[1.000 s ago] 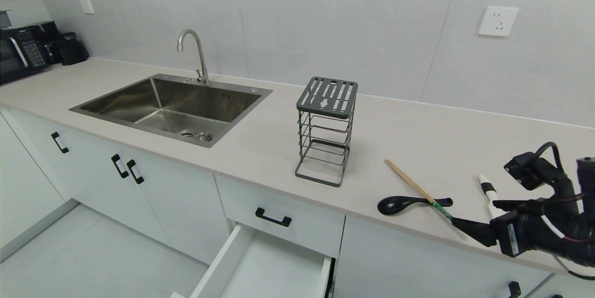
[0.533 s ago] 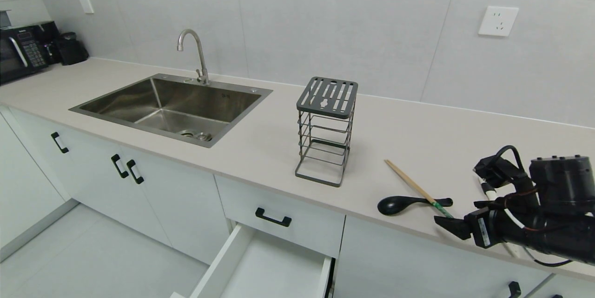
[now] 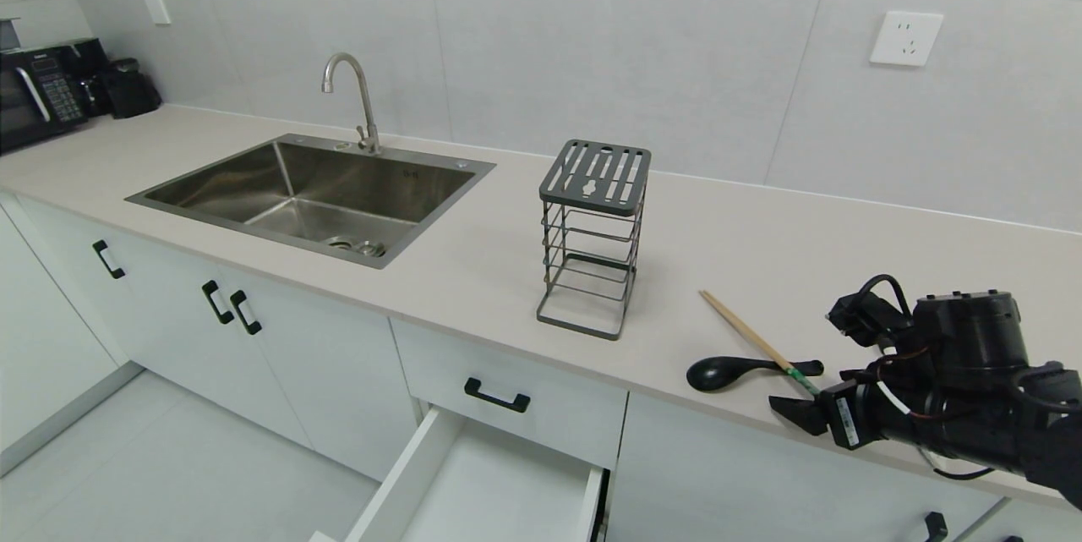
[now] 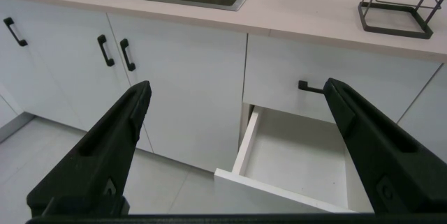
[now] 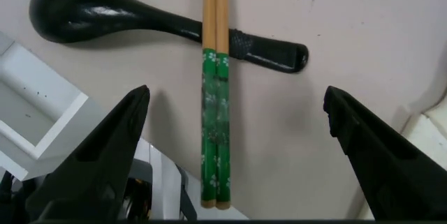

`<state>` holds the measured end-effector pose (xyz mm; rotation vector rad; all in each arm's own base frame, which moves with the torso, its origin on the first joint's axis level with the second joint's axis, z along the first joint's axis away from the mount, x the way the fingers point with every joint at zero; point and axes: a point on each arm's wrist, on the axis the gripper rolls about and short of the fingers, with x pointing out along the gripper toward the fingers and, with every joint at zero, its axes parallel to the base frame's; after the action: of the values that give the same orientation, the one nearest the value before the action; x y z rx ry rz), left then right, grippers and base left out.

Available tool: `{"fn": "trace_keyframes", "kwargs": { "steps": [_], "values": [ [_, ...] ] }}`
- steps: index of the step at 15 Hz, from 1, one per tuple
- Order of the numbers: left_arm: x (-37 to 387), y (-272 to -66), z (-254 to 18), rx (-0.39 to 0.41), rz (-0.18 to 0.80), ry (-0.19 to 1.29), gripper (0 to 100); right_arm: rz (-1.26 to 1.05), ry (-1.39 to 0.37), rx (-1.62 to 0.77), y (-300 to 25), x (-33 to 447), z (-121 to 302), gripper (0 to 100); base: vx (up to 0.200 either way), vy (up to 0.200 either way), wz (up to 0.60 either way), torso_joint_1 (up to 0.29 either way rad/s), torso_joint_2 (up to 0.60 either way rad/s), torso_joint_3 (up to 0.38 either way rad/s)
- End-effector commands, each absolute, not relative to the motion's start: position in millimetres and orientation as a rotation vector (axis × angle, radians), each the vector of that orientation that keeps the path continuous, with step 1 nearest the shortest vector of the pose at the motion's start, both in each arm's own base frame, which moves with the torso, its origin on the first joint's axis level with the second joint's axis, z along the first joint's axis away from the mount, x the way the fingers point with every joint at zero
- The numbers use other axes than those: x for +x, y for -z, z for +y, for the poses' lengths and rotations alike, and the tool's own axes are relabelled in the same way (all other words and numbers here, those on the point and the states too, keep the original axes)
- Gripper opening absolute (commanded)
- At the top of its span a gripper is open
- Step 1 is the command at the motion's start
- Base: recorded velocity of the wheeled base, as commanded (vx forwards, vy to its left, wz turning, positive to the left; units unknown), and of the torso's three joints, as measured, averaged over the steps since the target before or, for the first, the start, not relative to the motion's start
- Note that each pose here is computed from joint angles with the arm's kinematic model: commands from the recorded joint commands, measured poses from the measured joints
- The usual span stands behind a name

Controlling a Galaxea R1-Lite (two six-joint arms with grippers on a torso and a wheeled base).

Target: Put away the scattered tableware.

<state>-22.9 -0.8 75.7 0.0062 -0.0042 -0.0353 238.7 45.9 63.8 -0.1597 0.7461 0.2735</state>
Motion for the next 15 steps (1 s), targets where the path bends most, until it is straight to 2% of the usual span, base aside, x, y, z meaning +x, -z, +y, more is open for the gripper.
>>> {"fn": "trace_keyframes", "kwargs": {
  "steps": [1,5,6,11,15],
  "values": [
    [-22.8,-75.8,-0.8,0.006,-0.003,0.035,100,0.745,-0.286,-0.164,-63.7,238.0,49.0,100,0.000,0.000,0.00,0.000,0.00,0.000],
    [-22.8,-75.8,-0.8,0.006,-0.003,0.035,100,0.742,-0.286,-0.164,-64.1,238.4,49.1,100,0.000,0.000,0.00,0.000,0.00,0.000],
    [-22.8,-75.8,-0.8,0.006,-0.003,0.035,100,0.743,-0.283,-0.164,-63.8,238.2,48.6,0,0.000,0.000,0.00,0.000,0.00,0.000],
    [-22.8,-75.8,-0.8,0.006,-0.003,0.035,100,0.731,-0.227,-0.172,-66.3,238.9,43.7,0,0.000,0.000,0.00,0.000,0.00,0.000],
    [-22.8,-75.8,-0.8,0.006,-0.003,0.035,100,0.623,-0.176,-0.153,-80.1,242.1,33.8,0,0.000,0.000,0.00,0.000,0.00,0.000]
  ]
}}
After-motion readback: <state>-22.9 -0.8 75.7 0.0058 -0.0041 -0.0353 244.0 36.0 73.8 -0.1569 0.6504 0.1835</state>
